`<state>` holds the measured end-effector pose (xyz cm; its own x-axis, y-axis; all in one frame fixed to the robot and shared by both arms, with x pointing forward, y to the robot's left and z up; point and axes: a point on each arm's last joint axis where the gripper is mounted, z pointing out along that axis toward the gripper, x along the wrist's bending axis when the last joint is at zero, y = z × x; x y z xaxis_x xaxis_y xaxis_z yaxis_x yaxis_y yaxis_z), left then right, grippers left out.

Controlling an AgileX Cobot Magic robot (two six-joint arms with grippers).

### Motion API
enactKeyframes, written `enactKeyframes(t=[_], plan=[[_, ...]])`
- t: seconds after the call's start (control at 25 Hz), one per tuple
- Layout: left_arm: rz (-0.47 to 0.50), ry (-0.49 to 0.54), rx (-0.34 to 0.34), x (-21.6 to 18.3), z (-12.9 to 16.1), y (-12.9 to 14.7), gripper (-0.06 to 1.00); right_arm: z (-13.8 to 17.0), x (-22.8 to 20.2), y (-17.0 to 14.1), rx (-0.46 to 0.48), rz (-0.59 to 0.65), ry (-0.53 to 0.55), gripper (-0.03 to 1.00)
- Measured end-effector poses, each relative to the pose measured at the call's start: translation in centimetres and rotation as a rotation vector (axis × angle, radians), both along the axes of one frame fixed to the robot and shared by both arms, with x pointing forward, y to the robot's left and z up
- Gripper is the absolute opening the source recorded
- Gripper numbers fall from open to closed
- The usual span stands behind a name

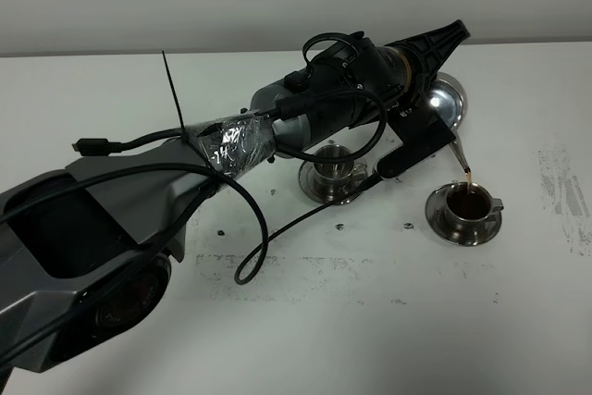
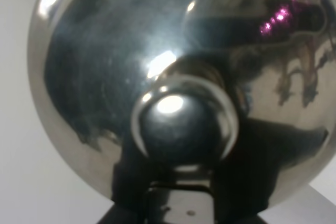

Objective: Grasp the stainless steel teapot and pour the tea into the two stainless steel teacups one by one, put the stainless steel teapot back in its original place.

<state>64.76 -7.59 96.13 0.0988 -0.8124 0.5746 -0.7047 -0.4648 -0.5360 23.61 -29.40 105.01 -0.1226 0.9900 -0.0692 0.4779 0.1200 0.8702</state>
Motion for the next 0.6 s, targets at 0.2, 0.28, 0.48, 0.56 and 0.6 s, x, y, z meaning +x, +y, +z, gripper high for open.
enactKeyframes(t=[0.2, 0.28, 0.48, 0.56, 0.6], plan=[[0.006, 0.004, -0.007, 0.0, 0.0, 0.0, 0.17, 0.0, 0.0, 0.0, 0.0, 0.0, 0.0, 0.24], [0.009, 0.005, -0.011, 0.0, 0.0, 0.0, 0.17, 0.0, 0.0, 0.0, 0.0, 0.0, 0.0, 0.24], [0.032, 0.02, -0.038, -0.01, -0.01, -0.01, 0.17, 0.0, 0.0, 0.0, 0.0, 0.0, 0.0, 0.24], [0.052, 0.031, -0.06, -0.01, -0.01, -0.01, 0.17, 0.0, 0.0, 0.0, 0.0, 0.0, 0.0, 0.24], [0.061, 0.037, -0.071, -0.01, -0.01, -0.01, 0.17, 0.0, 0.0, 0.0, 0.0, 0.0, 0.0, 0.24]])
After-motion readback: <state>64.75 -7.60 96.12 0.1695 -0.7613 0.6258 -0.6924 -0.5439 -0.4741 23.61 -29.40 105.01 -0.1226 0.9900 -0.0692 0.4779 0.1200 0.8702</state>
